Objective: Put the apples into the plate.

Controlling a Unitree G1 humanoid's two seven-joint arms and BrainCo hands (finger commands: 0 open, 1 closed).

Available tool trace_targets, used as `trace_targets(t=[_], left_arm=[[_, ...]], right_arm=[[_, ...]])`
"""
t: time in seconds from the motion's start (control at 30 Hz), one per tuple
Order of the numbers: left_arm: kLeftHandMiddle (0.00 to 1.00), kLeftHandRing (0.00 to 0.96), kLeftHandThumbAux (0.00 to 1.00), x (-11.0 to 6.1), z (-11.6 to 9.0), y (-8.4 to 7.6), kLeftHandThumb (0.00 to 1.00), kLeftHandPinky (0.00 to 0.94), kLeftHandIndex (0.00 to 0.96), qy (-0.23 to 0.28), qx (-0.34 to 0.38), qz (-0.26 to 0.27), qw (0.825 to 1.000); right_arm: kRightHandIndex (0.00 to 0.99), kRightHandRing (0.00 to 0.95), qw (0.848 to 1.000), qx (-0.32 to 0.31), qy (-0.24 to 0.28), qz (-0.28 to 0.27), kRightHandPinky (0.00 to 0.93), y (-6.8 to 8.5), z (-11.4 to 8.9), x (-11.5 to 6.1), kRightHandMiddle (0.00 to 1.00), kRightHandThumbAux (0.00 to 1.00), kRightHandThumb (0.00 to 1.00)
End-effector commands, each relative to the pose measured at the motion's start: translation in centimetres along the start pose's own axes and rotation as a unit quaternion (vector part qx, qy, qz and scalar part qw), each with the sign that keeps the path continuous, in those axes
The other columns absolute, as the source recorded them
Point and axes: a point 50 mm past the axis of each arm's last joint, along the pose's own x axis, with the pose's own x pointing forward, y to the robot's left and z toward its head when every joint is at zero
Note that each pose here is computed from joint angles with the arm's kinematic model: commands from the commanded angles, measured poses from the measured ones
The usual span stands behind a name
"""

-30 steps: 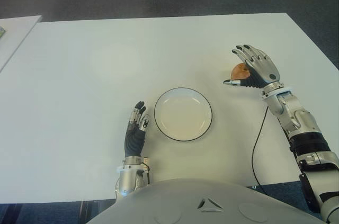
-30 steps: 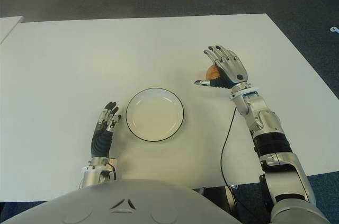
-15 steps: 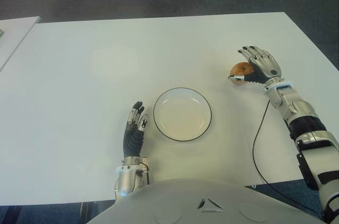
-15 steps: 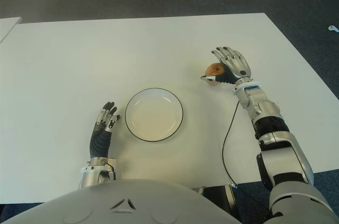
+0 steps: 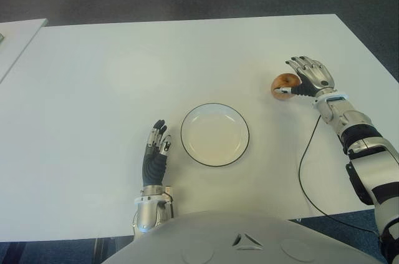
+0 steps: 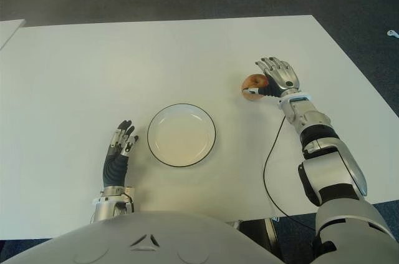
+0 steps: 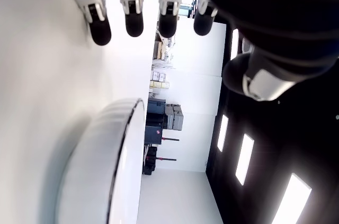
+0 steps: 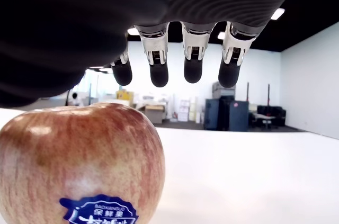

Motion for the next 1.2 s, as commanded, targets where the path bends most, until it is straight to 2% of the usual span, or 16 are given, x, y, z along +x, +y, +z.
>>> trace_targets(t=[0.03, 0.53, 1.2], left_arm=[[0.071, 0.064, 0.45, -0.3, -0.5, 0.0, 0.096, 0.092, 0.077, 0.015, 0.005, 0.002, 1.0], [0.065, 0.052, 0.445, -0.4, -0.4, -0.1, 0.092, 0.072, 0.07, 0.016, -0.005, 0.001, 1.0], [0.07, 0.062, 0.44, -0.3, -0.2, -0.3, 0.12, 0.084, 0.073, 0.007, -0.012, 0.0, 1.0]], right_arm=[[0.0, 0.0, 1.0, 0.0, 0.013, 0.007, 0.0, 0.1, -0.1, 0.3, 0.0, 0.242, 0.261], [0.0, 0.0, 0.998, 0.016, 0.042, 0.042, 0.0, 1.2, -0.4, 0.0, 0.0, 0.262, 0.261], [0.0, 0.0, 0.996, 0.047, 0.018, 0.072, 0.0, 2.8, 1.4, -0.4, 0.0, 0.265, 0.271]])
